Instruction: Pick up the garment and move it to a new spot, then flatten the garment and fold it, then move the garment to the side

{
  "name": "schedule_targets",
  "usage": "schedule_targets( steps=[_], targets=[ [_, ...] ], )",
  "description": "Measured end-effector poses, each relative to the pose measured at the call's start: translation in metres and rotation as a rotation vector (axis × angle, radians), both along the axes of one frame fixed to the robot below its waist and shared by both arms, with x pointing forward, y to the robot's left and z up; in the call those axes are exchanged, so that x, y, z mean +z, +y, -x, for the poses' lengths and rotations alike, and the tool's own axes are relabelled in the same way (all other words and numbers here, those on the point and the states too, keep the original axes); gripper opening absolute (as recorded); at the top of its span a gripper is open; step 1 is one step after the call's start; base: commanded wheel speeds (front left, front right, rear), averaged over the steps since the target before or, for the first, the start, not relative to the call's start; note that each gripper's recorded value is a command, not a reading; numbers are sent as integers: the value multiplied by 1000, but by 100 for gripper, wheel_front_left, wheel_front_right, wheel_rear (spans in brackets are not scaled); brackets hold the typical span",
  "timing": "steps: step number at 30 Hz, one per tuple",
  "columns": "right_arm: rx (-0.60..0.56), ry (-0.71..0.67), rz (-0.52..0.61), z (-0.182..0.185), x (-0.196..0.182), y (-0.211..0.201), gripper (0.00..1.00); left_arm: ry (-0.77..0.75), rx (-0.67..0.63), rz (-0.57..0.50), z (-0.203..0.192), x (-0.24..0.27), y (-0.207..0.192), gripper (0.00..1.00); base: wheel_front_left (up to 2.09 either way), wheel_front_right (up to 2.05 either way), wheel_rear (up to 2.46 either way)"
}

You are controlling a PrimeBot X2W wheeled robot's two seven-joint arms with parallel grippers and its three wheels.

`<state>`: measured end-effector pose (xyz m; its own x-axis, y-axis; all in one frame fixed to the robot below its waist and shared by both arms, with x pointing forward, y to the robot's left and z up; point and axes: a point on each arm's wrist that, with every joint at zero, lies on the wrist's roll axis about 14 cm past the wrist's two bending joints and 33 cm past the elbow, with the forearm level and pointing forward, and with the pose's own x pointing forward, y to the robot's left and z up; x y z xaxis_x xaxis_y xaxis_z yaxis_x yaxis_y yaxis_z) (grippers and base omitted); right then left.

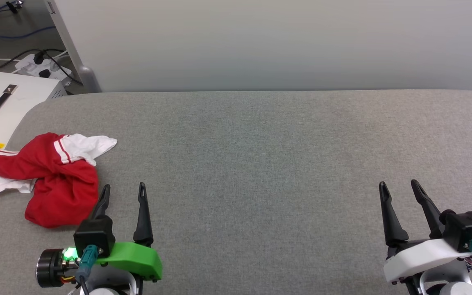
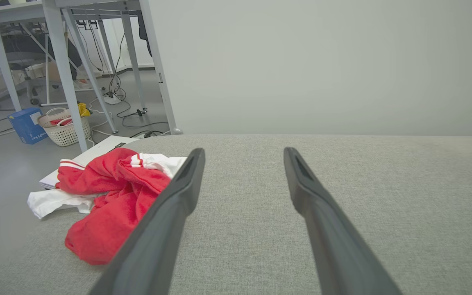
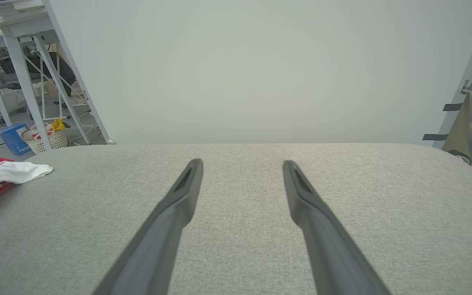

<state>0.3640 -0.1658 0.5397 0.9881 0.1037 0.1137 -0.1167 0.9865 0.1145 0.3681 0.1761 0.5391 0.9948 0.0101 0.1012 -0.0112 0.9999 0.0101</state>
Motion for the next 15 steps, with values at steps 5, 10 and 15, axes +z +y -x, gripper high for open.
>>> schedule_targets(
  steps=[5,10,15],
  targets=[
    [5,-9,-1,0,1,2,100,-12,0,1,0,2,0,100,0,0,0],
    [8,-22,-5,1,3,3,100,-21,3,8,0,2,0,100,0,0,0],
    [6,-36,-14,1,5,3,100,-29,6,9,0,3,0,100,0,0,0]
  ],
)
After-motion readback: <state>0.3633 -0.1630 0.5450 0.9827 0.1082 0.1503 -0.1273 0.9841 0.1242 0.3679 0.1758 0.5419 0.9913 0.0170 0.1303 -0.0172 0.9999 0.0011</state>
